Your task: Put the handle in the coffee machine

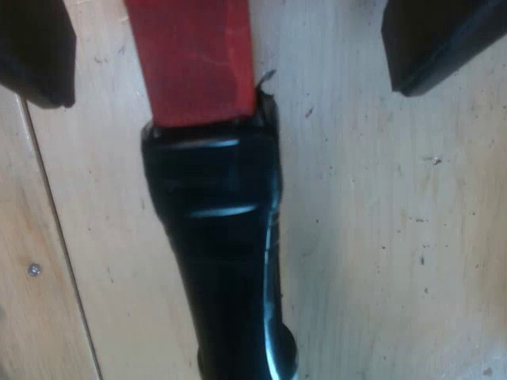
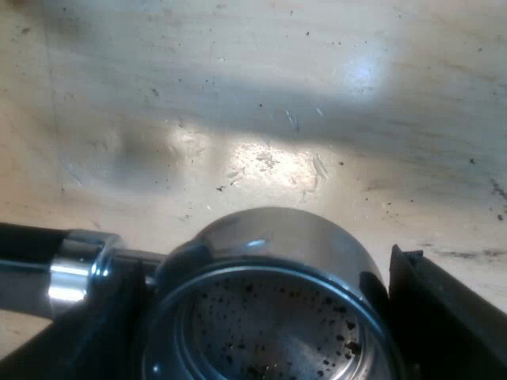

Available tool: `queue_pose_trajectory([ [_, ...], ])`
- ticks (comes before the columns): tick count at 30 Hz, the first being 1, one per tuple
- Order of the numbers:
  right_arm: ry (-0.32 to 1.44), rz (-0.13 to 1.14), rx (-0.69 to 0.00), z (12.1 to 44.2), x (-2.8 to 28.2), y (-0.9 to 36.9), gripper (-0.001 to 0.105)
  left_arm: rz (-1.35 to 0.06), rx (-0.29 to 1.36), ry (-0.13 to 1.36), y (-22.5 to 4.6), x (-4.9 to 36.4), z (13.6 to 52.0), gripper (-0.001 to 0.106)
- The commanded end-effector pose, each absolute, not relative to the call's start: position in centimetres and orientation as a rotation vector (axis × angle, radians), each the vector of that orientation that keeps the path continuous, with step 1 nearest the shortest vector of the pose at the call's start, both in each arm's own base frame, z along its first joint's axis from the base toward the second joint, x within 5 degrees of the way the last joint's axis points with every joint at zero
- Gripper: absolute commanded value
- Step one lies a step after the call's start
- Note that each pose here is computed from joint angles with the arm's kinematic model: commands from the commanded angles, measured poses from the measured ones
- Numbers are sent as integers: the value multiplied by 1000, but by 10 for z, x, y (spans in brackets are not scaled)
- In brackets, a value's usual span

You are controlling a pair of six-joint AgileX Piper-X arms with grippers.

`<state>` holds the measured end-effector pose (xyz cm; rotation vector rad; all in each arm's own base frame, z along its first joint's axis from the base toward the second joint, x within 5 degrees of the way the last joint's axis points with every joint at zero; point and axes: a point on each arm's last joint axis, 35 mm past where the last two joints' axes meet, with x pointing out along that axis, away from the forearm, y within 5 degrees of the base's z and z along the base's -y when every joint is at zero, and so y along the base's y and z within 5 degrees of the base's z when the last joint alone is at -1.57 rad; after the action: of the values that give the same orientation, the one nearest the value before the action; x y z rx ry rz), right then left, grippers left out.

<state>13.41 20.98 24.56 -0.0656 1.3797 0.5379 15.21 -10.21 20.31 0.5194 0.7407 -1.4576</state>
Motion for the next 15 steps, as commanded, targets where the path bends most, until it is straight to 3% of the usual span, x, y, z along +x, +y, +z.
queue_pose_trajectory([
  [1, 1362, 563, -42, 254, 135, 209, 0, -1482, 507, 720, -104, 152, 205, 80],
  [15, 1362, 563, -42, 254, 135, 209, 0, -1484, 485, 688, -106, 154, 206, 78],
])
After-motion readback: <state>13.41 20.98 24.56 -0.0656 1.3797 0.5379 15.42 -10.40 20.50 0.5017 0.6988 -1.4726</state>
